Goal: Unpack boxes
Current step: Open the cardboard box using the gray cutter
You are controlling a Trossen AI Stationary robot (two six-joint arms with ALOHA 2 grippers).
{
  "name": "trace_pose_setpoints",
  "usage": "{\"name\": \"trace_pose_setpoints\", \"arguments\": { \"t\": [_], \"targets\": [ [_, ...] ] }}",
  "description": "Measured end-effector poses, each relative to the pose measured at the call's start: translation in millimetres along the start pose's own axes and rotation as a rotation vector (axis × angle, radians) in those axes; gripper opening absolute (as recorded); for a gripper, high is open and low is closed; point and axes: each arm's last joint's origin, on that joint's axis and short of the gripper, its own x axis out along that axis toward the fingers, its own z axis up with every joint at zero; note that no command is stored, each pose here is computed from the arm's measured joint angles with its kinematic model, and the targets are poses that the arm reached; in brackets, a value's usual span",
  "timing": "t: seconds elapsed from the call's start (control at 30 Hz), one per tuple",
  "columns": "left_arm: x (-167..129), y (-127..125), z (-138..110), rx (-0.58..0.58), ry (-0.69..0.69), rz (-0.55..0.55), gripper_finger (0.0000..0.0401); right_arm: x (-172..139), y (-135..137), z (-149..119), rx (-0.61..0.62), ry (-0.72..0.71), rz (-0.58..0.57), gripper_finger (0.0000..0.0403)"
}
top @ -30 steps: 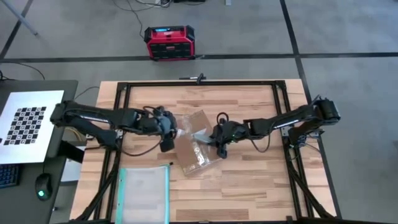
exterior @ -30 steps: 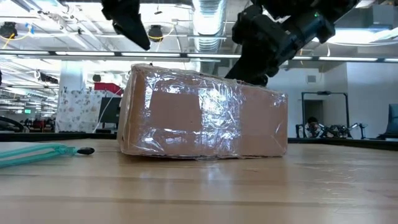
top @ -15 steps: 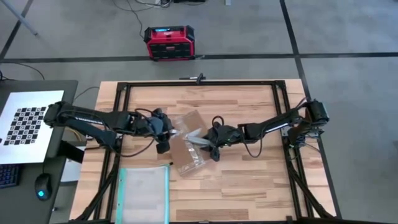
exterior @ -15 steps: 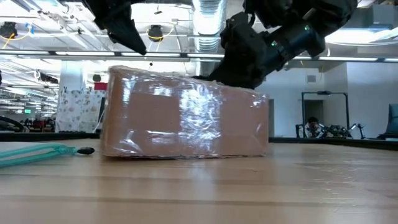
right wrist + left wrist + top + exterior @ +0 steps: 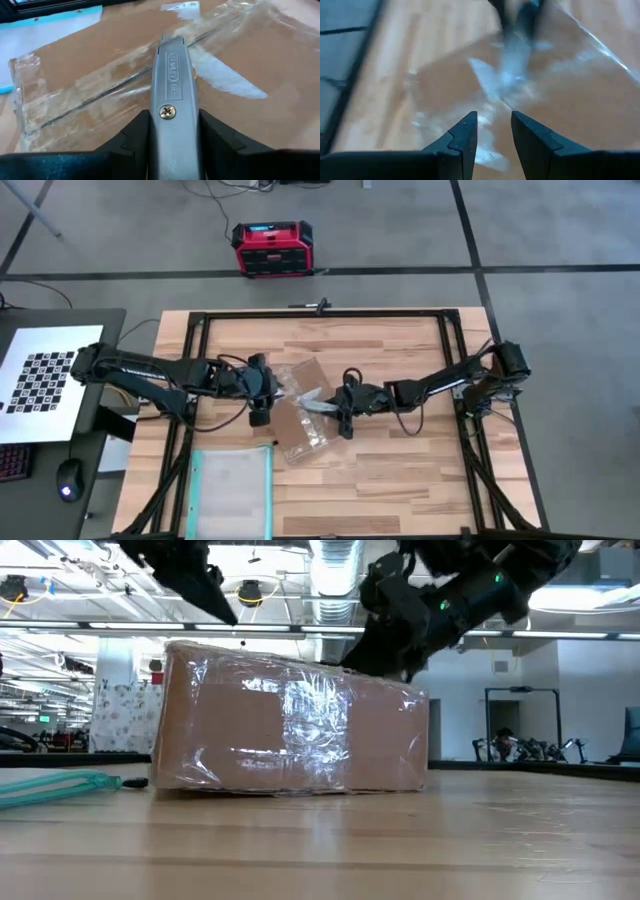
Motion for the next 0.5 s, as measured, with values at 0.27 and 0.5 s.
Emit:
{"name": "trace_pose_setpoints", "arguments": {
  "t": [0.27,0.5],
  "targets": [
    [-1,-26,-19,0.108,0.195,-0.43,0.0105,-56,-13,21,0.018,0.078,-0.053,0.012],
    [34,-57,-16,0.02,0.273,-0.523,0.0105,-88,-24,22,0.01,0.169,-0.092,0.012]
  ]
}}
